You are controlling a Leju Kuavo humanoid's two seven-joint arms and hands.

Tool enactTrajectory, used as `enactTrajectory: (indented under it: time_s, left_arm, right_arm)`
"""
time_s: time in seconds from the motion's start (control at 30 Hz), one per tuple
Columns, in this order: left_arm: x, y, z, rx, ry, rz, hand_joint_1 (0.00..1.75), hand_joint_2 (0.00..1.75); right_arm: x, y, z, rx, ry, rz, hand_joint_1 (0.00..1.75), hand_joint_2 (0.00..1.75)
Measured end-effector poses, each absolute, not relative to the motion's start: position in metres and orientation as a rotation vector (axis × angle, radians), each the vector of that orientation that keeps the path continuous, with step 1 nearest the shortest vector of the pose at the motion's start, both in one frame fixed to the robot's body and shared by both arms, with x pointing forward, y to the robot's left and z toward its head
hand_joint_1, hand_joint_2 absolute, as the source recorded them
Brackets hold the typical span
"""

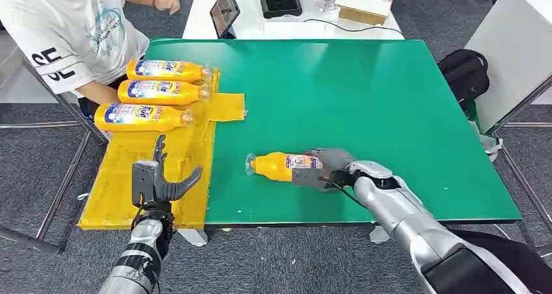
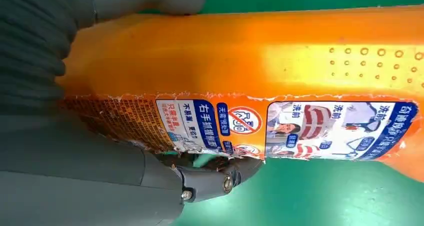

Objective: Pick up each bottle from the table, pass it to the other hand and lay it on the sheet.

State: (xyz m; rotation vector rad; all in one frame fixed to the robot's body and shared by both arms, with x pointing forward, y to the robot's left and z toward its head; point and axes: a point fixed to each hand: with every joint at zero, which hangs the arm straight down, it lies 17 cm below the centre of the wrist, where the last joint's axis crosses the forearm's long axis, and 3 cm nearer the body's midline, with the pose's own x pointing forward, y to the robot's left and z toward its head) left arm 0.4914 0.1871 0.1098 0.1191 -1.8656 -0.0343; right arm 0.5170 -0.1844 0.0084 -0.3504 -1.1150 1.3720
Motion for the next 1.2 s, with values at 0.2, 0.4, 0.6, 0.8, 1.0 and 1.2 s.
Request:
enactTrajectory:
  time_s: [0.2,0.4,0.6,0.8,1.0,1.2]
  left_arm:
    - [0.491,0.187,0.109,0.119,-1.863,-0.031,0.0,1.75]
    - [0.49,0.188,0.107,0.118,-1.858,-0.026,0.0,1.75]
    - [0.483,0.189,0.105,0.105,-1.856,-0.01,0.0,1.75]
    - [0.481,0.184,0.111,0.058,-1.864,0.029,0.0,1.75]
    - [0.481,0.177,0.118,0.0,-1.87,0.063,0.0,1.75]
    - [0.478,0.148,0.13,-0.278,-1.831,0.132,0.0,1.75]
  right_arm:
    - [0.517,-0.178,0.009,-0.346,-1.152,1.325,1.75,1.75]
    - [0.52,-0.171,0.022,-0.362,-1.294,1.167,1.75,1.75]
    - [0.508,-0.145,0.096,-0.41,-1.694,0.804,1.75,1.75]
    - [0.489,-0.17,0.201,-0.489,-2.029,0.394,1.75,1.75]
    - [0.469,-0.196,0.243,-0.548,-2.141,0.184,1.75,1.75]
    - [0.453,-0.194,0.259,-0.528,-2.234,0.168,1.75,1.75]
